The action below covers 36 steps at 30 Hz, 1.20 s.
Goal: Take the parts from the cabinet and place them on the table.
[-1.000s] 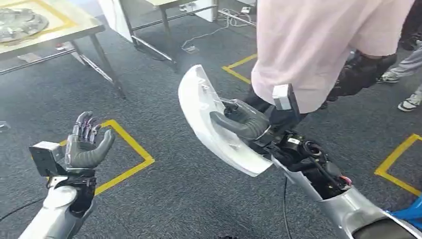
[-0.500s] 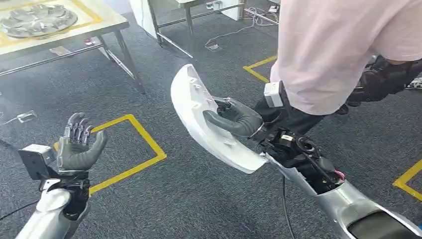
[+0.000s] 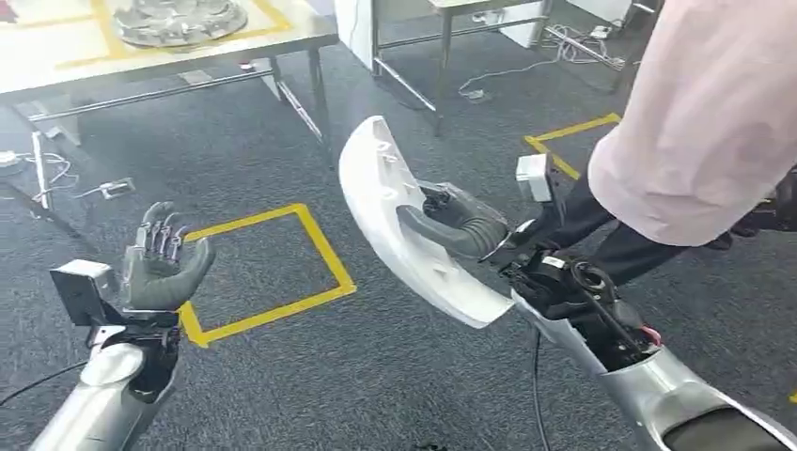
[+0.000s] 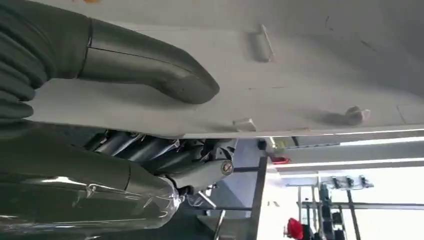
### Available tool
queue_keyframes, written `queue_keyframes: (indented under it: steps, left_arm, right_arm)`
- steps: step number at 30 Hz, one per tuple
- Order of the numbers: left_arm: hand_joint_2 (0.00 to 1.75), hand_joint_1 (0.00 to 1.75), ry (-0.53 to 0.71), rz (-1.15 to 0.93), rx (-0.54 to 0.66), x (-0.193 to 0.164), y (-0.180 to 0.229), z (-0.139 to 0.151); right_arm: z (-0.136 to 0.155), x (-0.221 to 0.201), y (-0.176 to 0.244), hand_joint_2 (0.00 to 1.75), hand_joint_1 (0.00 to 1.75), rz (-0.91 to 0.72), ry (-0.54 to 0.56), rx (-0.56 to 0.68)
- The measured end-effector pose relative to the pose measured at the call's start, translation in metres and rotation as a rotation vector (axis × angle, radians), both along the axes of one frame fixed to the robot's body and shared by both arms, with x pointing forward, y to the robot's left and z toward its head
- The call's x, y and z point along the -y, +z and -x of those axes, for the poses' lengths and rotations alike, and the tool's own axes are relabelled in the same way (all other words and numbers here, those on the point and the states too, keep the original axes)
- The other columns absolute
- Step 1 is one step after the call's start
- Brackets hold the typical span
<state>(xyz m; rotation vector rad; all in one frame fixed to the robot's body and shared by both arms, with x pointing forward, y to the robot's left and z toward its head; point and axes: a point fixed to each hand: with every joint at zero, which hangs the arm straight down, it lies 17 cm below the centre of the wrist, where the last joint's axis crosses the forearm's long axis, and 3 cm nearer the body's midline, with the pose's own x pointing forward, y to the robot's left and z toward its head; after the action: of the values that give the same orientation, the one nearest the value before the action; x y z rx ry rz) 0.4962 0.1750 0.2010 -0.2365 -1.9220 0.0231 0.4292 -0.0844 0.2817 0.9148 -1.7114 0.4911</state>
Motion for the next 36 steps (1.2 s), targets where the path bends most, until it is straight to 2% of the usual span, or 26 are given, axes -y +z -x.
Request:
queue_keyframes:
  steps: [36]
  left_arm:
    - [1.75,0.0,0.022,0.009,-0.018,-0.0033,-0.0037,-0.001]
  right_arm:
    - [-0.0009,-0.0056,-0.0043,1.75,1.75,0.007,0.013,-0.013]
